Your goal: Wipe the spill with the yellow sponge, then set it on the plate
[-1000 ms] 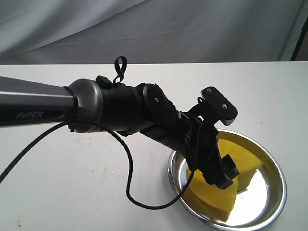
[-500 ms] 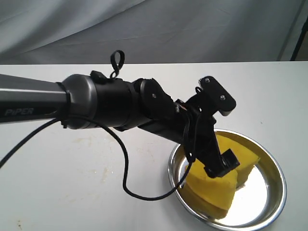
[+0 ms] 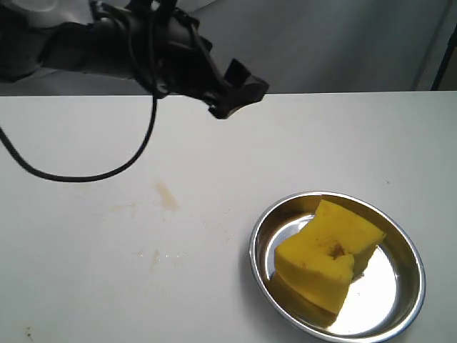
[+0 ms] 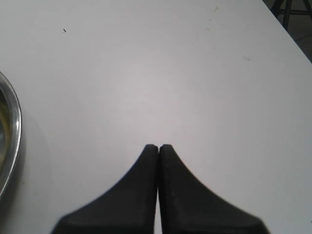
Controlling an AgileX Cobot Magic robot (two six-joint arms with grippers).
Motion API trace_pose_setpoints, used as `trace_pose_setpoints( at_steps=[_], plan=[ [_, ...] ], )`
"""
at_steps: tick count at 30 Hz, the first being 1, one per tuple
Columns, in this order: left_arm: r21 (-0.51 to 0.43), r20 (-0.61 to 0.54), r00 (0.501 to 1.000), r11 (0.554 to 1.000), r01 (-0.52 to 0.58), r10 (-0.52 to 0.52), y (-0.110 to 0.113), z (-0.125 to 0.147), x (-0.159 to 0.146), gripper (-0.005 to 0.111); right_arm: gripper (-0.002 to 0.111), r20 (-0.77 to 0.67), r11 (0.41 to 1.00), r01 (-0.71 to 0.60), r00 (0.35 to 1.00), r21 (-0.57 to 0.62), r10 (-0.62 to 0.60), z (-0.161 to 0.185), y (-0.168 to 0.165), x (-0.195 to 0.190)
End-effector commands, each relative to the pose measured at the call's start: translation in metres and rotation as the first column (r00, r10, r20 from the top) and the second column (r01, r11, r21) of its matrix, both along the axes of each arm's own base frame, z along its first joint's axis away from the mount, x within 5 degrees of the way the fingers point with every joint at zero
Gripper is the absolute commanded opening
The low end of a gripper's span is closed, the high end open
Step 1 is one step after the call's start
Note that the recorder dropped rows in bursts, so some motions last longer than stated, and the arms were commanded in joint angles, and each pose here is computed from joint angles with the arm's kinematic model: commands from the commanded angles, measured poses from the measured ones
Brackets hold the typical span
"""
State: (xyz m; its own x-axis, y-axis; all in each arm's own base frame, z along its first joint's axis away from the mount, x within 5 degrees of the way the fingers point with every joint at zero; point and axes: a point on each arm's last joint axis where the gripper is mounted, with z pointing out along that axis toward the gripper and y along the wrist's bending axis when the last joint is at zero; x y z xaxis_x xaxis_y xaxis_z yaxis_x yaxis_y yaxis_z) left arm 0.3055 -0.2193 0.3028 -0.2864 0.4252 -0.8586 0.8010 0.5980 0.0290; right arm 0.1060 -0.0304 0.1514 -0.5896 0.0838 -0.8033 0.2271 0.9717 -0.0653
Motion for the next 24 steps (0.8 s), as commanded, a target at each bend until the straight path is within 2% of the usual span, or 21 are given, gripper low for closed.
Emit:
trace_pose_setpoints(
  at_steps=[1,3,4,6,8,11,13,18,24],
  plan=[
    [0.033,-0.079,0.991,0.994,-0.106,0.108,0.050,-0.017,-0.001,0.105,0.000,0.010,1.000,0.010,1.000,0.001,-0.010,0.000,-0.001,0.000],
    [0.047,-0.089,0.980,0.983,-0.175,0.179,0.078,-0.022,-0.002,0.102,0.000,0.010,1.000,0.010,1.000,0.001,-0.010,0.000,-0.001,0.000],
    [0.055,-0.086,0.978,0.981,-0.186,0.191,0.085,-0.023,-0.003,0.100,0.000,0.010,1.000,0.010,1.000,0.001,-0.010,0.000,-0.001,0.000],
    [0.056,-0.085,0.965,0.968,-0.243,0.247,0.103,-0.025,-0.005,0.088,0.000,0.010,1.000,0.010,1.000,0.001,-0.010,0.000,-0.001,0.000],
    [0.015,-0.095,0.934,0.938,-0.345,0.345,0.122,-0.025,-0.006,0.062,0.000,0.010,1.000,0.010,1.000,0.001,-0.010,0.000,-0.001,0.000],
    [0.004,-0.100,0.911,0.916,-0.401,0.400,0.139,-0.027,-0.018,-0.001,0.000,0.010,1.000,0.010,1.000,0.001,-0.010,0.000,-0.001,0.000],
    [0.000,-0.078,0.894,0.897,-0.443,0.441,0.144,-0.029,-0.028,0.000,0.000,0.010,1.000,0.010,1.000,0.001,-0.010,0.000,-0.001,0.000],
    [-0.079,-0.066,0.839,0.836,-0.543,0.540,0.155,-0.026,-0.048,0.000,0.000,0.010,1.000,0.010,1.000,0.001,-0.010,0.000,-0.001,0.000],
    [-0.145,-0.071,0.838,0.825,-0.546,0.541,0.158,-0.017,-0.074,0.000,0.000,0.010,1.000,0.010,1.000,0.001,-0.010,0.000,-0.001,0.000]
  ],
)
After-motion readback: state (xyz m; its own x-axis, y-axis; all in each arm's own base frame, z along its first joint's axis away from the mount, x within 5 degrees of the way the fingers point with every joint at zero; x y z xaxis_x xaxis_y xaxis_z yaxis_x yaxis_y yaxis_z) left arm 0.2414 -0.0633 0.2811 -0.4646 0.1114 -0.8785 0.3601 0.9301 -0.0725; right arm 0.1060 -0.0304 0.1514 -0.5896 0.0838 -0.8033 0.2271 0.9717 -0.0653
